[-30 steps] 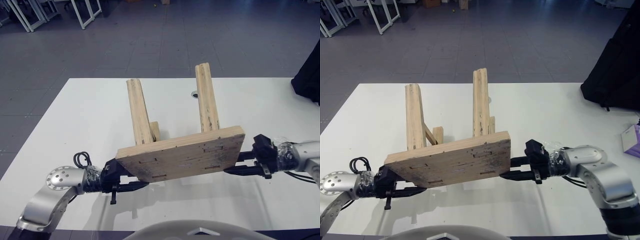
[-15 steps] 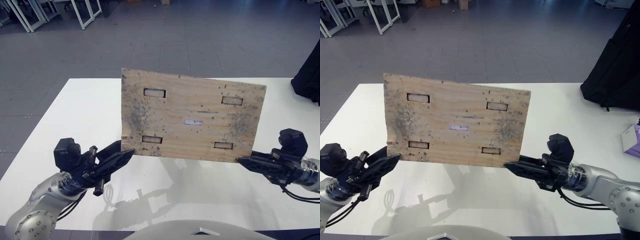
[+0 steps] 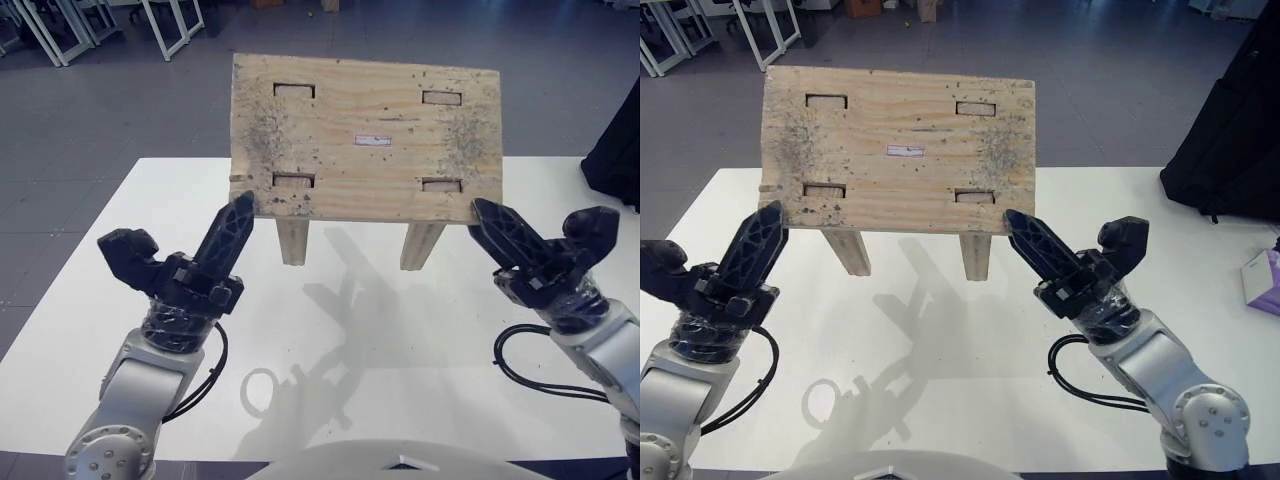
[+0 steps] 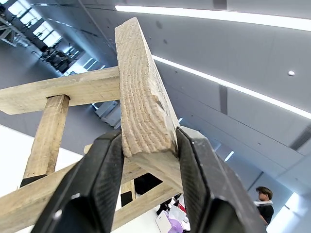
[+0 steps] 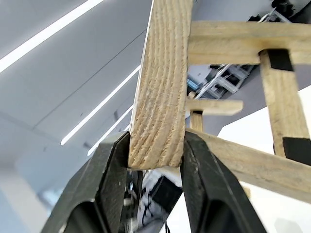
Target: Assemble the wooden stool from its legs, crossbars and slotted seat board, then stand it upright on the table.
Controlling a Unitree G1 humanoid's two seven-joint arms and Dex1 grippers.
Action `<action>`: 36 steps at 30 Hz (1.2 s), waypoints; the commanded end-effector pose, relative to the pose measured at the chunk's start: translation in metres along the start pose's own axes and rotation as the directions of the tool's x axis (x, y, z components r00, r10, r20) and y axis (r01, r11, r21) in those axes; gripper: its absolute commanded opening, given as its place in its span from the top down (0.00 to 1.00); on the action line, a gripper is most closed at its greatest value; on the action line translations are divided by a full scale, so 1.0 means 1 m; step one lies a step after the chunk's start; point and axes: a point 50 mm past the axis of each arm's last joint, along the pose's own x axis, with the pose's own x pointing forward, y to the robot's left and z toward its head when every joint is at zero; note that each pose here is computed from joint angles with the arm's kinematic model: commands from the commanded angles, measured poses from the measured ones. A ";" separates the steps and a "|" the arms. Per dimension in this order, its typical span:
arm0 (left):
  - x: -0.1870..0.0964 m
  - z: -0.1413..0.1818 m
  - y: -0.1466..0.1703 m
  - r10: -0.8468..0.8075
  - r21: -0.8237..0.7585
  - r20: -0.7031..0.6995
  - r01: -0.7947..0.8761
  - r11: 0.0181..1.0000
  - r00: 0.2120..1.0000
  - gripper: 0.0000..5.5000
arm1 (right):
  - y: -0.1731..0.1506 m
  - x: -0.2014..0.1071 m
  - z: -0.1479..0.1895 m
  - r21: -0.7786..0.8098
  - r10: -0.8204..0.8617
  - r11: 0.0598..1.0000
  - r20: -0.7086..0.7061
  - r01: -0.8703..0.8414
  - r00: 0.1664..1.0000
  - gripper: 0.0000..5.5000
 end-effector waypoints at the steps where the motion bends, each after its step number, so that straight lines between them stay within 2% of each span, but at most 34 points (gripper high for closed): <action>1: 0.024 -0.009 -0.016 0.003 0.113 -0.059 0.004 0.994 0.998 0.71 | 0.017 0.025 0.005 0.014 -0.056 0.998 0.099 0.055 0.994 0.74; 5: 0.035 0.001 0.005 0.200 0.089 0.036 -0.202 0.975 0.979 0.71 | 0.020 0.034 0.009 0.080 -0.132 0.990 0.167 0.120 0.977 0.74; 7: 0.044 0.009 0.018 0.382 0.038 0.117 -0.389 0.921 0.917 0.71 | 0.022 0.036 0.009 0.103 -0.151 0.986 0.178 0.134 0.972 0.74; 9: 0.053 0.013 0.026 0.488 -0.020 0.148 -0.491 0.871 0.860 0.71 | 0.023 0.039 0.010 0.125 -0.180 0.980 0.188 0.158 0.966 0.74; 12: 0.053 0.006 0.036 0.605 -0.043 0.108 -0.605 0.795 0.789 0.71 | 0.023 0.040 0.006 0.137 -0.229 0.969 0.167 0.208 0.959 0.75; 16: 0.040 -0.013 0.051 0.723 -0.053 0.019 -0.721 0.691 0.691 0.71 | 0.009 0.039 0.003 0.127 -0.377 0.923 0.117 0.362 0.919 0.77; 20: 0.041 -0.015 0.049 0.723 -0.034 0.028 -0.722 0.691 0.690 0.71 | -0.019 0.029 0.003 0.164 -0.534 0.841 0.104 0.515 0.839 0.77; 23: 0.043 -0.012 0.047 0.710 -0.024 0.053 -0.710 0.703 0.702 0.71 | -0.033 0.023 0.007 0.163 -0.582 0.810 0.113 0.563 0.805 0.77; 25: 0.044 -0.011 0.048 0.707 -0.017 0.058 -0.707 0.707 0.705 0.71 | -0.036 0.023 0.007 0.153 -0.587 0.807 0.113 0.570 0.802 0.64; 32: 0.045 -0.012 0.048 0.688 0.007 0.072 -0.691 0.723 0.722 0.71 | -0.040 0.024 0.020 0.071 -0.587 0.808 0.201 0.585 0.785 0.42; 36: 0.044 -0.014 0.052 0.678 0.029 0.075 -0.682 0.731 0.731 0.71 | -0.039 0.027 0.040 -0.075 -0.522 0.825 0.275 0.560 0.807 0.42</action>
